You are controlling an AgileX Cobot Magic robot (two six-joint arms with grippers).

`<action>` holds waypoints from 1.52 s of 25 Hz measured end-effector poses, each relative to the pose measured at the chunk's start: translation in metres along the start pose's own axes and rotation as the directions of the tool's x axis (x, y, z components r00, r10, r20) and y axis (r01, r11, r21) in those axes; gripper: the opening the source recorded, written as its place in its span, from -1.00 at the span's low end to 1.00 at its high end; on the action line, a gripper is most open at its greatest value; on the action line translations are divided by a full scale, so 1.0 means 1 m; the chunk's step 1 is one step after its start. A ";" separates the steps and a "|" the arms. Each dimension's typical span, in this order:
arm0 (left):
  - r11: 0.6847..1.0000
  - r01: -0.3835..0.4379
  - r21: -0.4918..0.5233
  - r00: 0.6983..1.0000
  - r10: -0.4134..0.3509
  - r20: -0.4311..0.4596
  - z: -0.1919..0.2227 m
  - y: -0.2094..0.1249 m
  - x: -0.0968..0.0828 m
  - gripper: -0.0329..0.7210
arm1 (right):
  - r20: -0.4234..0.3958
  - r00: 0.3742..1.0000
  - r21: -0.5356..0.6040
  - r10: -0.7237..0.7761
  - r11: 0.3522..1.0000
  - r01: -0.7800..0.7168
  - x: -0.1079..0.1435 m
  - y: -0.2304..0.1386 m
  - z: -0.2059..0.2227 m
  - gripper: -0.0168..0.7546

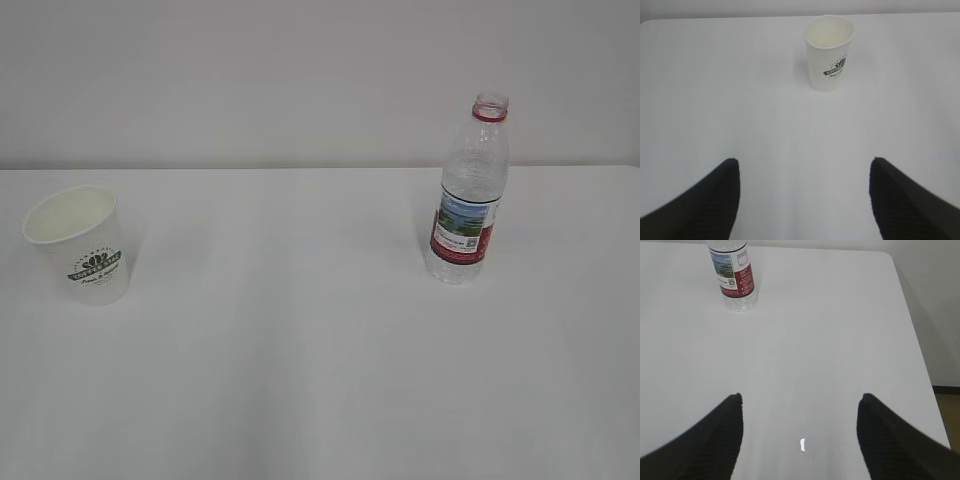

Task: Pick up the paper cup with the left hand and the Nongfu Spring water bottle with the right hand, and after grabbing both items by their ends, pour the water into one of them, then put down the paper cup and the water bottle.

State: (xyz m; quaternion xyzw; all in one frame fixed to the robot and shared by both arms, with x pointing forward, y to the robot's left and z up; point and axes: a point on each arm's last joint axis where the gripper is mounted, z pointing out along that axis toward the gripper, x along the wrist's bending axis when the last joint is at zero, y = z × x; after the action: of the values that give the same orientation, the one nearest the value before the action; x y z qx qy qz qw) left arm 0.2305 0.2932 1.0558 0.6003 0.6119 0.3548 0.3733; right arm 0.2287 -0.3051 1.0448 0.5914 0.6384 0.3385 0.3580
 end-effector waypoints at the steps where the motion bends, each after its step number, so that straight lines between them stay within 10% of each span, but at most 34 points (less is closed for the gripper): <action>1: 1.000 0.000 0.000 1.000 0.000 0.000 0.000 0.000 0.000 0.65 | 0.000 1.000 0.000 0.000 1.000 0.000 0.000 0.000 0.000 0.43; 38: 1.000 0.001 0.000 1.000 -0.001 0.002 0.000 0.000 0.000 0.65 | 0.000 1.000 0.000 -0.006 1.000 0.006 0.000 0.000 0.000 0.43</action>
State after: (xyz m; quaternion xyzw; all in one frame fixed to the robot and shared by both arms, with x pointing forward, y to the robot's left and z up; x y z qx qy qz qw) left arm 0.2305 0.2930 1.0558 0.6003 0.6118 0.3541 0.3741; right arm 0.2287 -0.3051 1.0448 0.5896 0.6400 0.3375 0.3590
